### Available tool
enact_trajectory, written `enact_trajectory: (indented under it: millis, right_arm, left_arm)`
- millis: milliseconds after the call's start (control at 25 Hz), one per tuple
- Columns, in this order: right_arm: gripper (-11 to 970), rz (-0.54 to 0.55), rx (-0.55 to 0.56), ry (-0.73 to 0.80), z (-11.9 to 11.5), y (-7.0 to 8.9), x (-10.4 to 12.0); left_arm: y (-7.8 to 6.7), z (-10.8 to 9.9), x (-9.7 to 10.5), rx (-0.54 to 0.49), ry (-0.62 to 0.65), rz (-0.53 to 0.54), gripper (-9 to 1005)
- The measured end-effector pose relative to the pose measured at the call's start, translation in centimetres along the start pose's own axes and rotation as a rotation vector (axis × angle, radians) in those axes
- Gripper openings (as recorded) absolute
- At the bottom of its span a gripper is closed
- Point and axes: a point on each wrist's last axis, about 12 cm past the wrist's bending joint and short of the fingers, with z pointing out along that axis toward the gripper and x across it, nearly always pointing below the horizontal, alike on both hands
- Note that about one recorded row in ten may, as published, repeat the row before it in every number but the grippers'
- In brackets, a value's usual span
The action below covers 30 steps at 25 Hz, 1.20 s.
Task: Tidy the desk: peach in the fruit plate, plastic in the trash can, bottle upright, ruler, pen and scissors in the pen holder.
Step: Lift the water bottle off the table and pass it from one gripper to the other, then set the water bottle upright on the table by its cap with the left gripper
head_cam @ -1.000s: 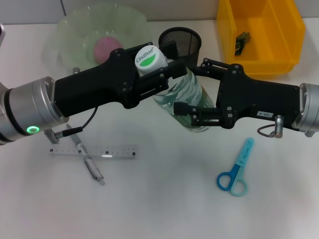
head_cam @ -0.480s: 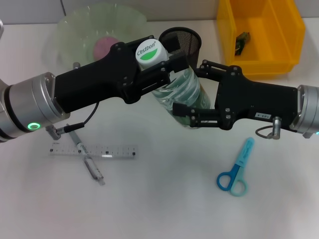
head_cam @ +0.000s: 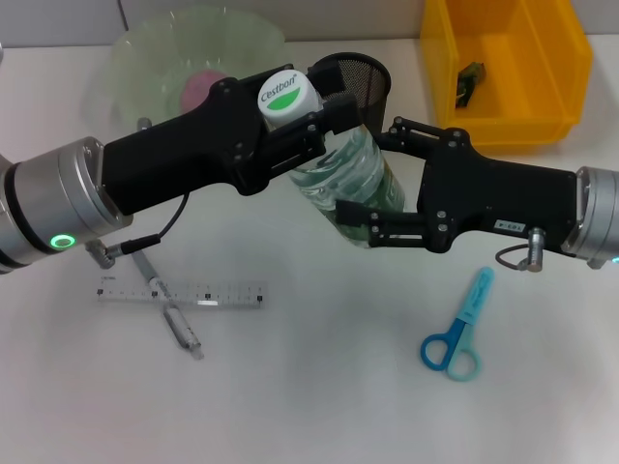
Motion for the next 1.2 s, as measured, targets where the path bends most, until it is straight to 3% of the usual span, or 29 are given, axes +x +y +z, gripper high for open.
enact_trajectory:
  millis: [920,1200]
  right_arm:
    - [820,0.054,0.062,0.009,-0.7,0.4,1.7]
    - [822,0.060,0.139,-0.054,-2.4,1.0,2.0]
  left_arm:
    - [0.8,-0.1,-1.1,-0.038,-0.033,0.031,435]
    - [2.8,-0.7,-1.0,-0.217,0.031,0.080,434]
